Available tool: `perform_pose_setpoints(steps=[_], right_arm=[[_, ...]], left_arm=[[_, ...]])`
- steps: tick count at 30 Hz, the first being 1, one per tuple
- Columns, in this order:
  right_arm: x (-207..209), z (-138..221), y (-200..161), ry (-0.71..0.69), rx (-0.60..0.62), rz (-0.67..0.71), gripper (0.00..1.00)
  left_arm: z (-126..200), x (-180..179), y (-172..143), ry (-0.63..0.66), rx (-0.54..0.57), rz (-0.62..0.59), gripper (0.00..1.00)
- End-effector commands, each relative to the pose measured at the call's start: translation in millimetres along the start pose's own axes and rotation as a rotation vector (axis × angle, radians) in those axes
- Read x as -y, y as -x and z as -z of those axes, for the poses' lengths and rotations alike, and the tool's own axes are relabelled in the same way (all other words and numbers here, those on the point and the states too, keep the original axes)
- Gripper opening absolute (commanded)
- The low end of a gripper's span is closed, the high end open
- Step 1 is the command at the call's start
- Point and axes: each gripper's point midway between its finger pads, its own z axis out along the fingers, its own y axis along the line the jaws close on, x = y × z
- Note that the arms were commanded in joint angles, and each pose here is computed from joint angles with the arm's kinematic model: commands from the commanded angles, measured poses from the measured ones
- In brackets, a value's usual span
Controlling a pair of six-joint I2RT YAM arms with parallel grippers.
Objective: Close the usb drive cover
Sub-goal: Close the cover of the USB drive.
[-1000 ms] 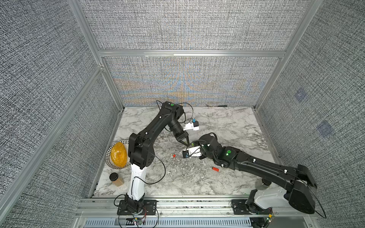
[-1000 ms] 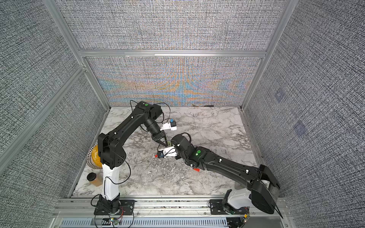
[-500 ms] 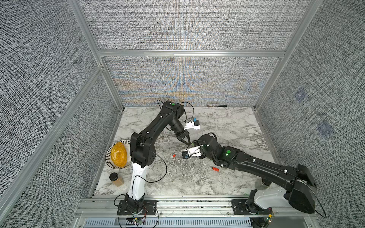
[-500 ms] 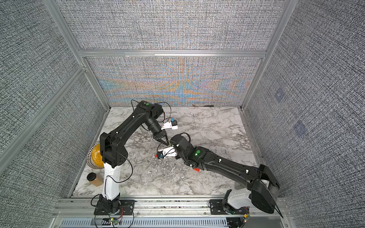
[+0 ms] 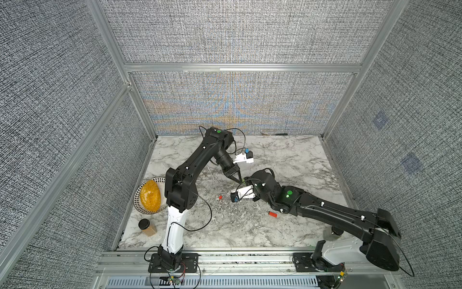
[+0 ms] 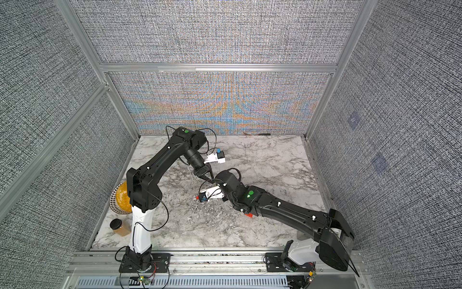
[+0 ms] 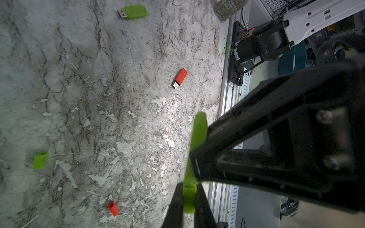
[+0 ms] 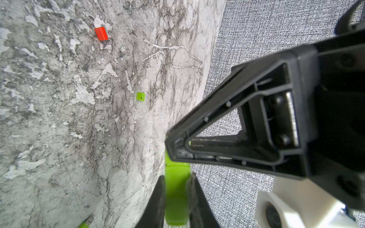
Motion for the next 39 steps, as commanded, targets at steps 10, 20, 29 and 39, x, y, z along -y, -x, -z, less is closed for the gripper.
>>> perform_pose_setpoints(steps=[10,20,29,39], right_arm=[[18,9,68,-0.008,0.297,-0.019,0.00],[23,14,80,-0.017,0.367,-0.019,0.00],[28,9,84,-0.011,0.366,-0.021,0.00],[29,18,32,-0.055,0.239,-0.100,0.15]], left_arm=[[7,37,6,-0.139,0.052,0.039,0.00],[11,41,15,-0.121,0.102,0.000,0.00],[15,47,12,-0.110,0.099,-0.016,0.00],[22,36,-4,0.009,0.068,0.004,0.00]])
